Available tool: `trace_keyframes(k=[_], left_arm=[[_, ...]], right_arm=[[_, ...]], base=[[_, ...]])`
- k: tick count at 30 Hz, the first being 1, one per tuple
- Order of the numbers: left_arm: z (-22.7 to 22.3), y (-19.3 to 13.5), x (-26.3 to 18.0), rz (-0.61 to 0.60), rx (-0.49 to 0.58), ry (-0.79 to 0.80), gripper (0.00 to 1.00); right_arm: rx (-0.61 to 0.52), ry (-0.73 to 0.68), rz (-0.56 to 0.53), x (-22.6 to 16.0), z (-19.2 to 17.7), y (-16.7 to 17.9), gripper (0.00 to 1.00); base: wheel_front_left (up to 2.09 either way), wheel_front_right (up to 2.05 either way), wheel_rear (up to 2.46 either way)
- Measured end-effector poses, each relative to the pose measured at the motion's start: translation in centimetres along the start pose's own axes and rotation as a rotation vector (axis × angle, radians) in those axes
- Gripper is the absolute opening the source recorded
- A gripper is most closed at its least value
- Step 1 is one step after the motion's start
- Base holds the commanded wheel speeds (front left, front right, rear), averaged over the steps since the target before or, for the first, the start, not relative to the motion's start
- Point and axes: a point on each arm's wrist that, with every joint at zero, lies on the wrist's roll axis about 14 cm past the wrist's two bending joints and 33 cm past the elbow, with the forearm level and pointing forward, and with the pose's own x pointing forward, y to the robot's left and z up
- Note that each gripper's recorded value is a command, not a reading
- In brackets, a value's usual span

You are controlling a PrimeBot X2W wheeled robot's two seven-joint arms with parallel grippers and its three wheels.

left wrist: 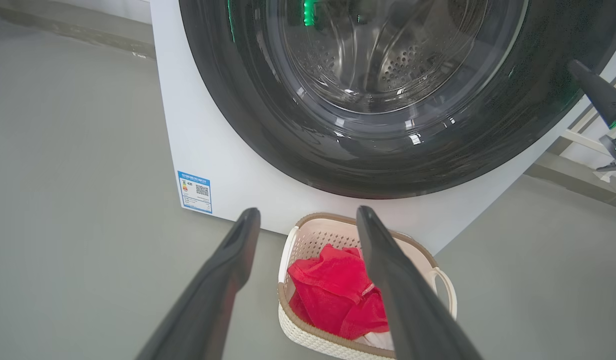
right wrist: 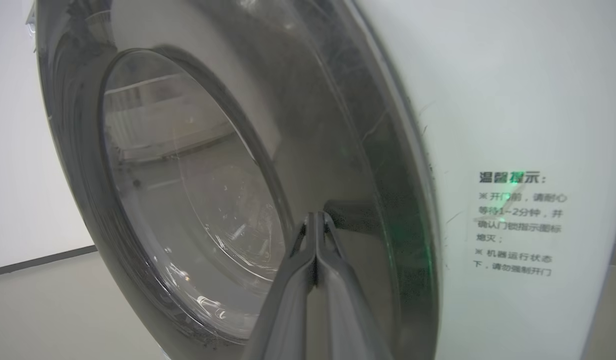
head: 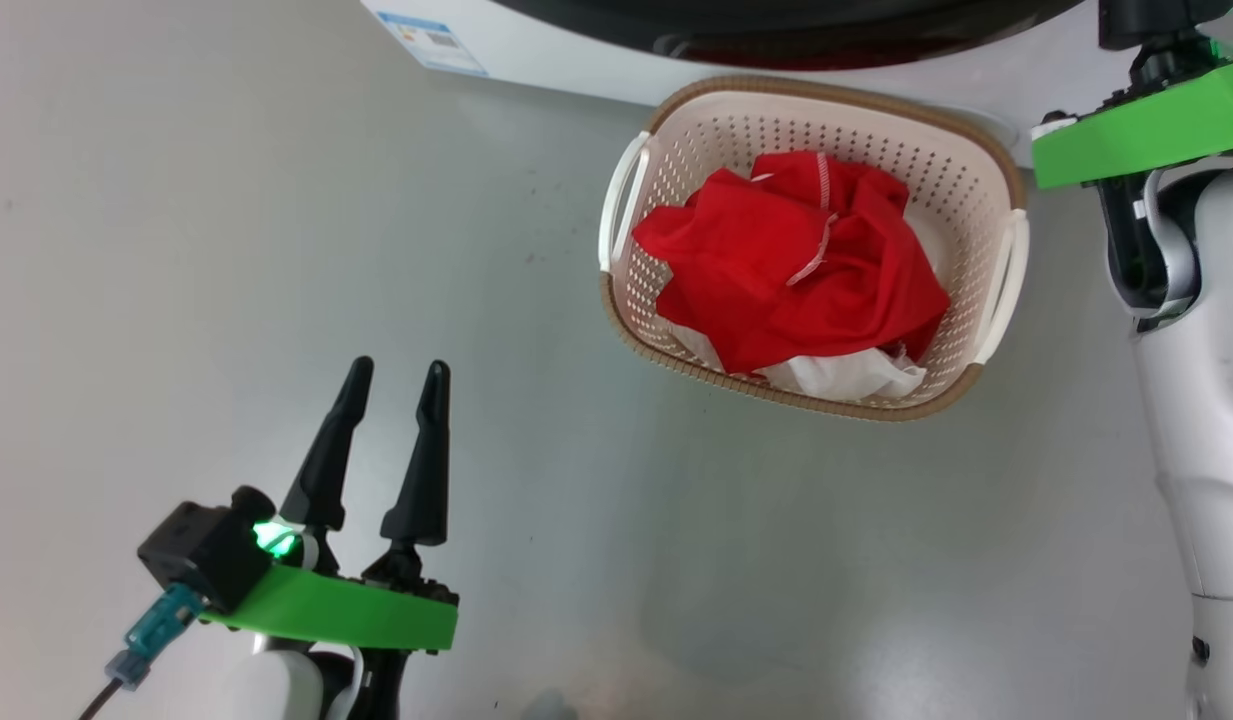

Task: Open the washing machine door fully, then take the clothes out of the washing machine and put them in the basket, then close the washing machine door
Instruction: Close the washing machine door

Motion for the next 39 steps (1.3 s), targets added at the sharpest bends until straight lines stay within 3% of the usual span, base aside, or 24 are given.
trace_keyframes(k=[3, 5, 6, 7, 8, 23, 39], left_arm=[[0.4, 0.0, -0.1, -0.002, -0.002, -0.012, 1.0], [0.7, -0.1, -0.1, -0.003, 0.005, -0.02, 1.0], [0.7, -0.1, -0.1, -0.003, 0.005, -0.02, 1.0], [0.8, -0.1, -0.1, -0.004, 0.006, -0.023, 1.0], [0.9, -0.1, -0.2, -0.005, 0.007, -0.026, 1.0], [1.8, -1.5, -1.6, -0.055, 0.043, -0.046, 1.0], [1.8, -3.2, -4.6, -0.145, 0.08, -0.045, 1.0]], right_arm=[[-0.018, 0.019, 0.014, -0.7, 0.0, 0.5, 0.04], [-0.021, 0.047, 0.019, -1.8, -0.6, 0.8, 0.23], [-0.021, 0.047, 0.019, -1.8, -0.6, 0.8, 0.45], [-0.023, 0.063, 0.022, -2.4, -0.9, 1.0, 0.8], [-0.024, 0.078, 0.022, -3.0, -1.2, 1.1, 1.0], [-0.021, 0.174, -0.047, -10.7, -0.7, 1.1, 1.0], [-0.019, 0.213, -0.209, -20.9, 1.6, -0.4, 1.0]], base=[[0.0, 0.0, 0.0], [0.0, 0.0, 0.0], [0.0, 0.0, 0.0], [0.0, 0.0, 0.0], [0.0, 0.0, 0.0], [0.0, 0.0, 0.0], [0.0, 0.0, 0.0]])
